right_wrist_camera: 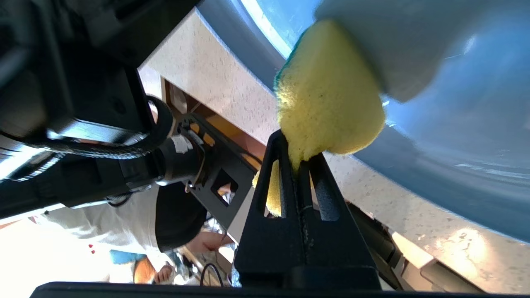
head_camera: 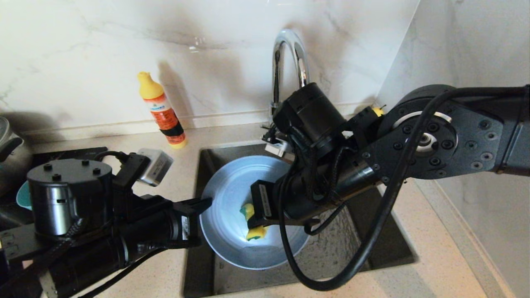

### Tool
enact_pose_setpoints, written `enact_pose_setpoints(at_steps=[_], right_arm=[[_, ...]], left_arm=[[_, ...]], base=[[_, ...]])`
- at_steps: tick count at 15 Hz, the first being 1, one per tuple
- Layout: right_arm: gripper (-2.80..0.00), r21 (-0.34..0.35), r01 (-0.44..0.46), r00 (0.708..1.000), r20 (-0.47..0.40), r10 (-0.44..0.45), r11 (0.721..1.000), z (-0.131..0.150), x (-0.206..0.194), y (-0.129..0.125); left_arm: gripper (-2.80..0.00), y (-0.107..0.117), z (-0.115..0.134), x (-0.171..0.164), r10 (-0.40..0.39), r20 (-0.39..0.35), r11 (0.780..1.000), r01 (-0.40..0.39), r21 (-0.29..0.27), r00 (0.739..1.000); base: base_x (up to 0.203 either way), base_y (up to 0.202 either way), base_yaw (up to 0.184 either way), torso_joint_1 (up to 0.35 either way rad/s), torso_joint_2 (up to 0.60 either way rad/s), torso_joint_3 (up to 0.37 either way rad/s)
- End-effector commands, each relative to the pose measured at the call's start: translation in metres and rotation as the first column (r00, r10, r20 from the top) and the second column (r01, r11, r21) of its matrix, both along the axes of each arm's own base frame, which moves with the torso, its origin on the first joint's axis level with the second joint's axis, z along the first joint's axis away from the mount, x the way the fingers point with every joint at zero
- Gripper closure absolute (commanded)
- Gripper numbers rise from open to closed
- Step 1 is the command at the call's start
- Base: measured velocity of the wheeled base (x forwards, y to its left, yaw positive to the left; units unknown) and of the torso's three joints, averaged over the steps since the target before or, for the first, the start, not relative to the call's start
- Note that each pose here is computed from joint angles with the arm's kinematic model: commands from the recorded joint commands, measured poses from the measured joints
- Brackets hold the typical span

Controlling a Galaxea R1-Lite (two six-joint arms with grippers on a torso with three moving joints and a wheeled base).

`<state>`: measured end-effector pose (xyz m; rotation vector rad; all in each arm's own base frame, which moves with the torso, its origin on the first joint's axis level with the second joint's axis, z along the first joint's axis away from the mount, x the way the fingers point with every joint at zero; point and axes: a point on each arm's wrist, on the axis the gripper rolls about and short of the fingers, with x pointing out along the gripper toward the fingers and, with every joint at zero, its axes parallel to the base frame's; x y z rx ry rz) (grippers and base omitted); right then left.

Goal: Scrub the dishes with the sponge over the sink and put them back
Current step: Wipe the plate

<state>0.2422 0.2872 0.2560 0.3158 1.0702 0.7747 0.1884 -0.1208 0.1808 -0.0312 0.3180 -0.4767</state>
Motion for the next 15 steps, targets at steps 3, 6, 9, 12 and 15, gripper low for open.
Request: enact_pose_setpoints(at_steps=[3, 6, 9, 12, 15], right_arm=[[0.0, 0.023, 0.025, 1.0, 0.015, -0.025, 0.999, 0.01, 0.003, -0.01], [0.0, 0.037, 0.053, 0.998, 0.031, -0.054, 0.998, 0.017, 0.009, -0.02], [0.0, 0.043, 0.095, 0.994, 0.042, -0.097, 0.995, 0.021, 0.019, -0.034], [0.0, 0.032, 0.119, 0.992, 0.035, -0.12, 0.992, 0.023, 0.017, -0.048], [0.0, -0.004, 0.116, 0.993, 0.005, -0.116, 0.993, 0.014, 0.012, -0.051]], left_arm=[[0.0, 0.001, 0.0, -0.001, 0.004, -0.002, 1.0, -0.004, -0.009, 1.0], [0.0, 0.002, 0.001, -0.002, 0.006, 0.001, 1.0, -0.006, -0.014, 1.0], [0.0, 0.002, 0.001, -0.003, 0.006, -0.001, 1.0, -0.006, -0.017, 1.0], [0.0, 0.003, 0.0, -0.004, 0.012, -0.01, 1.0, -0.012, -0.028, 1.0], [0.0, 0.003, 0.002, -0.003, 0.014, -0.007, 0.999, -0.014, -0.037, 1.0]], base=[[0.0, 0.0, 0.0, 0.0, 0.0, 0.0], [0.0, 0.0, 0.0, 0.0, 0.0, 0.0], [0.0, 0.0, 0.0, 0.0, 0.0, 0.0], [0.0, 0.0, 0.0, 0.0, 0.0, 0.0], [0.0, 0.0, 0.0, 0.0, 0.0, 0.0]])
